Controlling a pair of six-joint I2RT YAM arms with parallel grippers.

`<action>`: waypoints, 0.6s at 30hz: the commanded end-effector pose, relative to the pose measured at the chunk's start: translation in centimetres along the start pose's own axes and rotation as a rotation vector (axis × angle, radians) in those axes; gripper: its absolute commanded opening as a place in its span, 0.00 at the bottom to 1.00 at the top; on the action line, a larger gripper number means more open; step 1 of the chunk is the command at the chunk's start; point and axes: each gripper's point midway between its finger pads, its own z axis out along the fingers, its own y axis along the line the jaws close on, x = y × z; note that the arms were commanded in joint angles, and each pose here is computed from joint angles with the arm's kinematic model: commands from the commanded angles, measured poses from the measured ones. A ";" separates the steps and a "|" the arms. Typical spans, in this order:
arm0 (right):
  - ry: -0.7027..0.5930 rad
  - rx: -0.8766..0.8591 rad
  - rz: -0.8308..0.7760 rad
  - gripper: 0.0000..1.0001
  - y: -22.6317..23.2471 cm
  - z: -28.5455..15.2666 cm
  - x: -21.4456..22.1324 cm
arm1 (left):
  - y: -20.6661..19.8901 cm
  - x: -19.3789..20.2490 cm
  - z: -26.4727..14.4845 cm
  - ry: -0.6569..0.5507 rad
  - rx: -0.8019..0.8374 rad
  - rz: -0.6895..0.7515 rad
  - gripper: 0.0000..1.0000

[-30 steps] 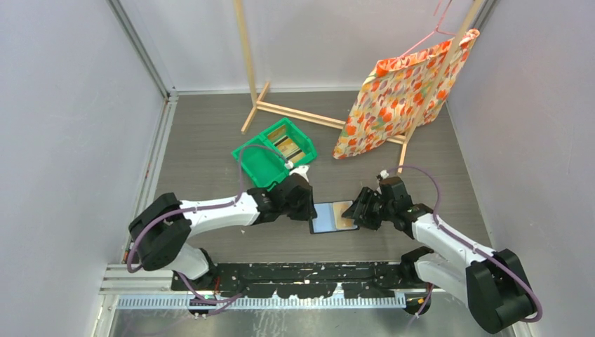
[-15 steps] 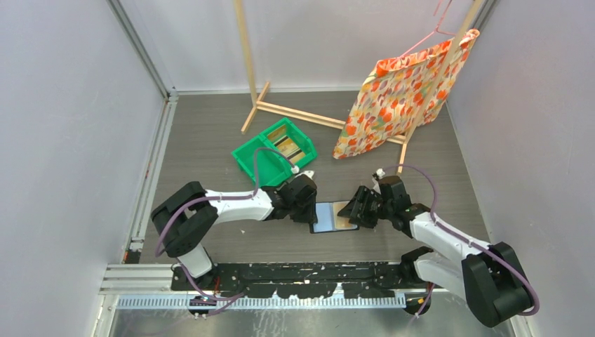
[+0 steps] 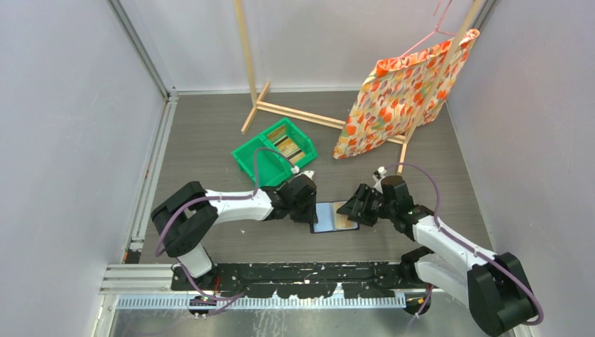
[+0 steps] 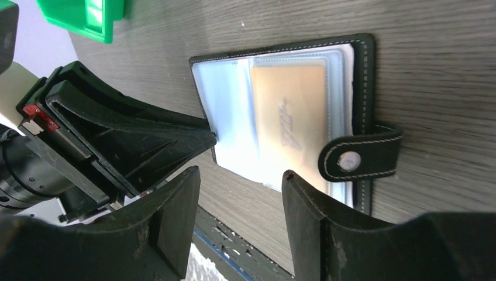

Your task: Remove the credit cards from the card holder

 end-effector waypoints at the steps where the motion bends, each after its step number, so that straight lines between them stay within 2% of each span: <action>1: -0.094 0.085 -0.033 0.59 -1.2 -0.7 -1.3 | -0.4 -0.4 -0.3 -0.018 0.025 0.010 0.20; 12: -0.077 0.201 -0.010 0.60 -4.5 0.1 -0.7 | -0.1 0.1 0.4 0.008 0.023 0.000 0.20; 18: -0.042 0.184 0.006 0.60 -4.5 0.7 -0.1 | -0.1 0.4 0.8 0.021 0.030 -0.006 0.20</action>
